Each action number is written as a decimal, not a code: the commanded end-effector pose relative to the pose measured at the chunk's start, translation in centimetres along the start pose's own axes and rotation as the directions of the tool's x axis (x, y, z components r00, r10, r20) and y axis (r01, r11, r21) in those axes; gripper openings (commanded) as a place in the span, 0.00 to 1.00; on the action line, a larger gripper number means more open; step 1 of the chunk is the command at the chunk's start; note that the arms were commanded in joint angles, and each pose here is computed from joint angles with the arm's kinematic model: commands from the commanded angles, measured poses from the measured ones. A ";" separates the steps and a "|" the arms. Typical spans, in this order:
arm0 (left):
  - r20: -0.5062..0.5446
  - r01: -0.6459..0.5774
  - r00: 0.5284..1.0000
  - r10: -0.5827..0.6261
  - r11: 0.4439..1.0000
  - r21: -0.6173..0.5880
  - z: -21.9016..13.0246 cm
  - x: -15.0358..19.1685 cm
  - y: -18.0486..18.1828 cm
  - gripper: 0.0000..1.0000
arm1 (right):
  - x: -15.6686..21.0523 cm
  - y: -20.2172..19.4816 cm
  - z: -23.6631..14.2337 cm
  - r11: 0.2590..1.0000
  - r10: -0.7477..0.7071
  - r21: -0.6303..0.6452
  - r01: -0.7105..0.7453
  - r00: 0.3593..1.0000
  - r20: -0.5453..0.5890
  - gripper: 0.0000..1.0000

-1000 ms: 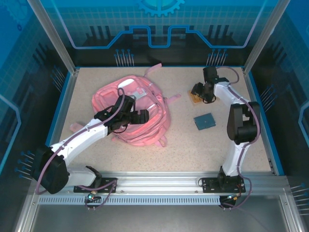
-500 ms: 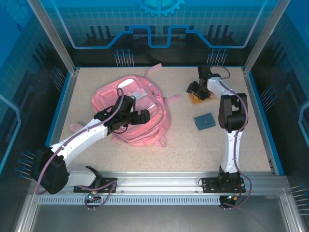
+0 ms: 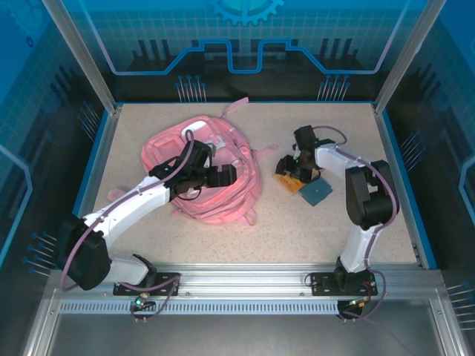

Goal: Pack books, pencil case, and school supplies into a backpack

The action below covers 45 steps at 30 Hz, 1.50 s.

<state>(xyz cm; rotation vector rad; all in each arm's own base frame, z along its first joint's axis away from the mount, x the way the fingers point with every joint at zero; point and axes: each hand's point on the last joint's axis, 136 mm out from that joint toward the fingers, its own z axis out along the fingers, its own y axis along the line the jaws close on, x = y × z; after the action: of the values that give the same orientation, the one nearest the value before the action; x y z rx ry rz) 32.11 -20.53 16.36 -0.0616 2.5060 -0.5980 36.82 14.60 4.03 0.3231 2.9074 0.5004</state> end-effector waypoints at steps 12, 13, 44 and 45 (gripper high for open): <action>-0.097 -0.094 0.990 0.107 0.987 0.128 2.6 1.4 -6.9 0.95 | 13.8 -2.6 -4.0 0.984 -0.066 0.156 0.086 0.990 -0.128 0.62; -0.108 -0.097 0.988 0.112 0.986 0.136 3.0 1.6 -7.3 0.94 | 13.4 -2.7 -4.9 0.983 -0.069 0.162 0.084 0.993 -0.092 0.62; -0.408 -0.144 0.901 0.150 0.989 0.046 15.8 12.3 -11.0 0.47 | 11.2 -6.5 -2.5 0.985 0.129 0.124 -0.120 0.989 -0.066 0.48; -0.414 -0.152 0.897 0.154 0.988 0.037 16.0 12.6 -10.8 0.47 | 11.2 -6.6 -2.4 0.985 0.130 0.127 -0.121 0.989 -0.071 0.47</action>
<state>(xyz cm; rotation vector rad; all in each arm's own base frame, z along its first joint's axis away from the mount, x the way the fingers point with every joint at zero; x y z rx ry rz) 29.30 -39.10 3.52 0.2464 2.8615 -0.6793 24.88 10.71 3.22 0.5186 2.9835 0.3607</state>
